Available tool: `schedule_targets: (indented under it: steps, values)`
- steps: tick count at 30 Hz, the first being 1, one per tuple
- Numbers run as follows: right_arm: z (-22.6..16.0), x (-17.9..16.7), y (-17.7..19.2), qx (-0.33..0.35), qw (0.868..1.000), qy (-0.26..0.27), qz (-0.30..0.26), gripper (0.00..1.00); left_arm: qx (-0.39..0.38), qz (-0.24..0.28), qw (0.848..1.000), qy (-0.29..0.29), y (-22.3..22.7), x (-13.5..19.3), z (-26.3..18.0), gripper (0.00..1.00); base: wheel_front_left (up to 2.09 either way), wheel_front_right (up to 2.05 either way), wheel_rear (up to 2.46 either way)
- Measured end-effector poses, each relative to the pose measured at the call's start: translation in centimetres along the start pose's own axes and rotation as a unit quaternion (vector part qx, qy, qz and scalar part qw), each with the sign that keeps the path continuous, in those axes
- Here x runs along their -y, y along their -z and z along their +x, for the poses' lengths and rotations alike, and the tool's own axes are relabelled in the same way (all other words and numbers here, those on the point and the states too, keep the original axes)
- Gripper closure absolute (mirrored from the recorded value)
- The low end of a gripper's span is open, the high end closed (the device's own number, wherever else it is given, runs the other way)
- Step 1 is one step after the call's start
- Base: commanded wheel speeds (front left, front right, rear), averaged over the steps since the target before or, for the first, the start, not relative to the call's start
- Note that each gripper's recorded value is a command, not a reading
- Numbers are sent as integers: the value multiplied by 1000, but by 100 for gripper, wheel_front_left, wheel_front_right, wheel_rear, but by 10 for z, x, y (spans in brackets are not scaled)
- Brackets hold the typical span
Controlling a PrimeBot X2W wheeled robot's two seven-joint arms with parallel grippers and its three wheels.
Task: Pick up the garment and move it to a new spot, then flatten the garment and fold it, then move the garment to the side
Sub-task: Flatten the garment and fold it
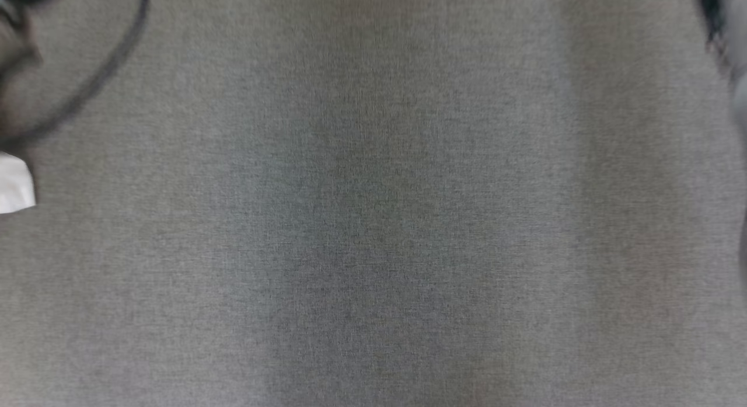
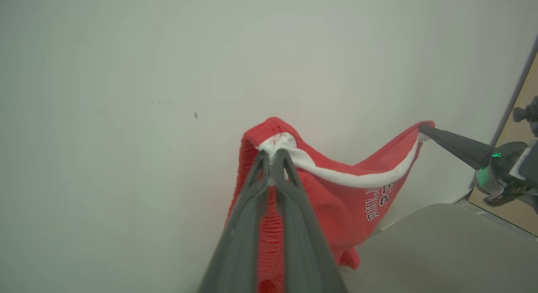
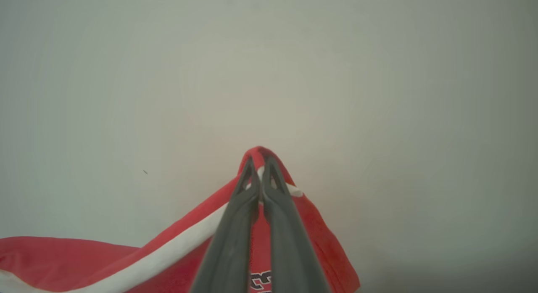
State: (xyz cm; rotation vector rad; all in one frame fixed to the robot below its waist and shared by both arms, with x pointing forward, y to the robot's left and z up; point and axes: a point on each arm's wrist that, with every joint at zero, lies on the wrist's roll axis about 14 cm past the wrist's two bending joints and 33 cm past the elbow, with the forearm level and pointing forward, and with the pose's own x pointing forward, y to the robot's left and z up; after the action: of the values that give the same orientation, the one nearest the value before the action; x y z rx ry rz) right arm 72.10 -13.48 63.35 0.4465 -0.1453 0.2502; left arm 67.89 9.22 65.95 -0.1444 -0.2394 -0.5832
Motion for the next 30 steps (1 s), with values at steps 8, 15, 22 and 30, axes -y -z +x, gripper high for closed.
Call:
schedule_targets:
  steps: [8,15,22,30]
  values:
    - [-116,35,69,-79,996,20,36,100,-56,-117,991,-18,62,36,-94,100,0,0,0]
    - [-225,51,110,-144,985,59,73,100,-89,-165,980,-65,93,71,-177,100,0,0,0]
    - [-313,50,140,-196,972,88,91,100,-138,-181,969,-97,122,107,-248,100,0,0,0]
    - [-391,44,158,-240,958,116,108,100,-188,-168,959,-129,147,141,-313,100,0,0,0]
